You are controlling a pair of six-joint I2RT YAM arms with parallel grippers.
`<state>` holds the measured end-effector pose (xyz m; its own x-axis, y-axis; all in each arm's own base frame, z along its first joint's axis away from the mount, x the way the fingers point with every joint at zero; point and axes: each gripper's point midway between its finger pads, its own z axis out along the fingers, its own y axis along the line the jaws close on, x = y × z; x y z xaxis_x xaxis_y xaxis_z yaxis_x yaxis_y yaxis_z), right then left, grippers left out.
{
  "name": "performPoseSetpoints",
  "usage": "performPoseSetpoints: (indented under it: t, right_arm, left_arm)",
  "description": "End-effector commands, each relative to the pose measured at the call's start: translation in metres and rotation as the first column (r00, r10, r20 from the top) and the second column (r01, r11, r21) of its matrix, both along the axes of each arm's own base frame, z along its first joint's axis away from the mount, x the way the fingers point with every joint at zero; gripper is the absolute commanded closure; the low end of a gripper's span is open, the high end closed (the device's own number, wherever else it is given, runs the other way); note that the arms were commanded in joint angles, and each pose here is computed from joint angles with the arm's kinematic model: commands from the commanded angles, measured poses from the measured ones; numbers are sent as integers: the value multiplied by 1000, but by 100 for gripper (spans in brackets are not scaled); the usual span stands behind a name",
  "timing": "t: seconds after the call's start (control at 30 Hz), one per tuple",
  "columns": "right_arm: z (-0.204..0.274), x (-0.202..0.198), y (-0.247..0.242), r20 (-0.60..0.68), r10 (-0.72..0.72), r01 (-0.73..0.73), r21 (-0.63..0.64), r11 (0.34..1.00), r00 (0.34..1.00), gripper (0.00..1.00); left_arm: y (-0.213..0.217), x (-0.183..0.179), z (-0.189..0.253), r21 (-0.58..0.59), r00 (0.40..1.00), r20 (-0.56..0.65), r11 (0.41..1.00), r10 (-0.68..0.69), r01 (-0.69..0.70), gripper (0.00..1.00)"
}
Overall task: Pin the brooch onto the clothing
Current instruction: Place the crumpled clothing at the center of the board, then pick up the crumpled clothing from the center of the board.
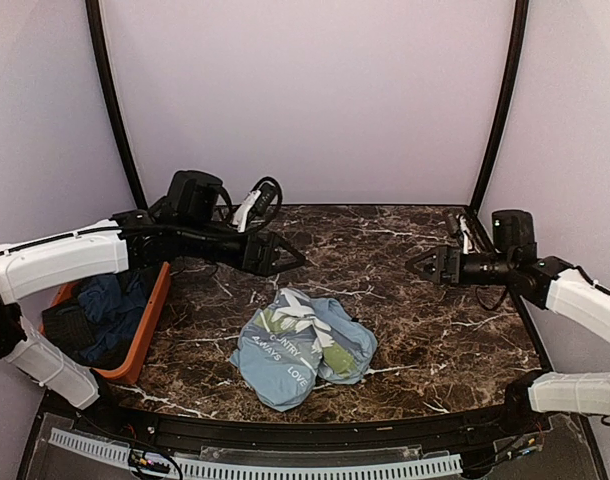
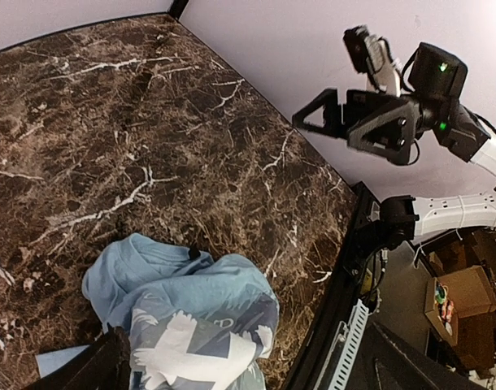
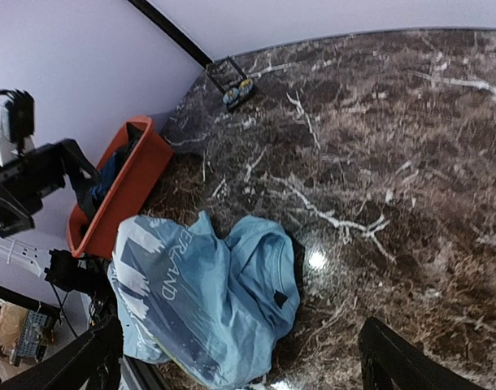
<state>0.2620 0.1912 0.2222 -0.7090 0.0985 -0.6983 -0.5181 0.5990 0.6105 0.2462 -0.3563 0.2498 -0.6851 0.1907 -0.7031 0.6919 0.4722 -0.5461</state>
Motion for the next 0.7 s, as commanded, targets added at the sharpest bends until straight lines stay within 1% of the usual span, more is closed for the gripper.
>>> performPoseSetpoints:
  t: [0.0, 0.1, 0.17, 0.23, 0.3, 0.43, 0.53, 0.63, 0.67]
  right_arm:
    - [-47, 3, 12, -100, -34, 29, -49, 998, 994, 1]
    - [-75, 5, 23, -163, -29, 17, -75, 997, 986, 1]
    - [-92, 5, 31, -216, -11, -5, -73, 997, 976, 5]
    - [-106, 2, 43, -256, 30, -47, -59, 997, 966, 7]
    - [-125, -4, 58, -305, 75, -99, -66, 993, 950, 8]
    - [-144, -16, 87, -352, 171, -200, -47, 979, 920, 10]
    - [-150, -24, 106, -367, 254, -273, 0, 962, 895, 16]
    - [-149, -38, 125, -372, 363, -364, 71, 929, 854, 22]
    - [-148, -42, 131, -370, 395, -391, 90, 916, 841, 25]
  left_arm:
    - [8, 18, -1, 70, 995, 64, 994, 73, -78, 1]
    - [19, 34, -22, 151, 983, 68, 972, 171, -179, 1]
    - [26, 41, -37, 206, 975, 62, 953, 213, -222, 1]
    - [30, 42, -47, 236, 971, 51, 942, 235, -241, 1]
    - [34, 40, -53, 242, 968, 44, 937, 248, -251, 1]
    - [49, 34, -60, 254, 960, 51, 926, 277, -280, 1]
    - [60, 31, -54, 248, 953, 69, 920, 296, -304, 1]
    - [70, 29, -50, 248, 946, 86, 912, 313, -325, 1]
    - [74, 29, -50, 255, 943, 91, 908, 321, -333, 1]
